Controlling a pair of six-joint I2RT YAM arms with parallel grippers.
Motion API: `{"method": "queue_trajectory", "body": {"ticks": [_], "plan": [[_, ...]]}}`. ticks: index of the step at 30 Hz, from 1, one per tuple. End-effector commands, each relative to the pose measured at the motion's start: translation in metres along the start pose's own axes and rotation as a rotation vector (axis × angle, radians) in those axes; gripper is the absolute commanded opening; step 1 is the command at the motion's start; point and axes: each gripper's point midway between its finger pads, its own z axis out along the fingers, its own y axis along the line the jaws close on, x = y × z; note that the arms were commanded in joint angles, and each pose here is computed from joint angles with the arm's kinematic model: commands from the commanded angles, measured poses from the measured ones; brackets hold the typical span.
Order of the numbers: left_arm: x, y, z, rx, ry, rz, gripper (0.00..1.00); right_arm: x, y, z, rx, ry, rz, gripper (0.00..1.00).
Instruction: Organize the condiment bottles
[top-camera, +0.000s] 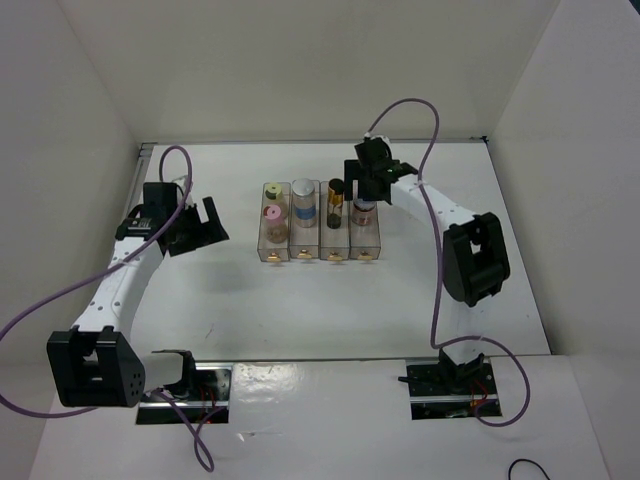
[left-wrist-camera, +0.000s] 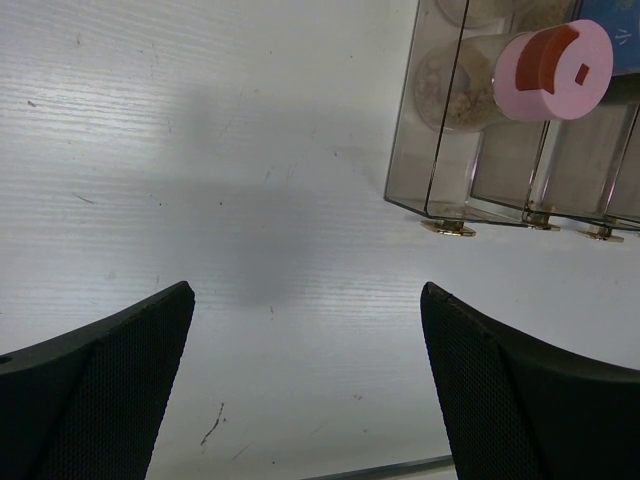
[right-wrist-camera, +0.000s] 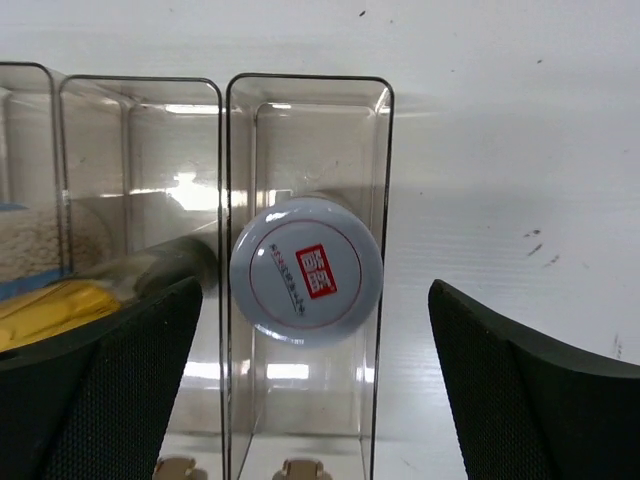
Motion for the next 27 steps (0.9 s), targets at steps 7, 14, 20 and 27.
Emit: {"method": "queue_trajectory", "body": {"ticks": [7, 14, 20, 27], "plan": [[-0.010, -0.006, -0.007, 0.034, -0.051, 0.012, 1.00, -0.052, -0.014, -0.101, -0.025, -0.172, 0.143, 0.98], [-0.016, -0.012, -0.016, 0.054, -0.082, 0.019, 1.00, -0.020, -0.033, -0.165, -0.096, -0.220, 0.264, 0.98], [-0.020, -0.015, -0.025, 0.079, -0.118, 0.022, 1.00, 0.010, -0.046, -0.200, -0.176, -0.304, 0.301, 0.98], [-0.024, -0.008, -0.029, 0.032, -0.128, 0.018, 1.00, 0.025, -0.056, -0.212, -0.172, -0.318, 0.305, 0.98]]}}
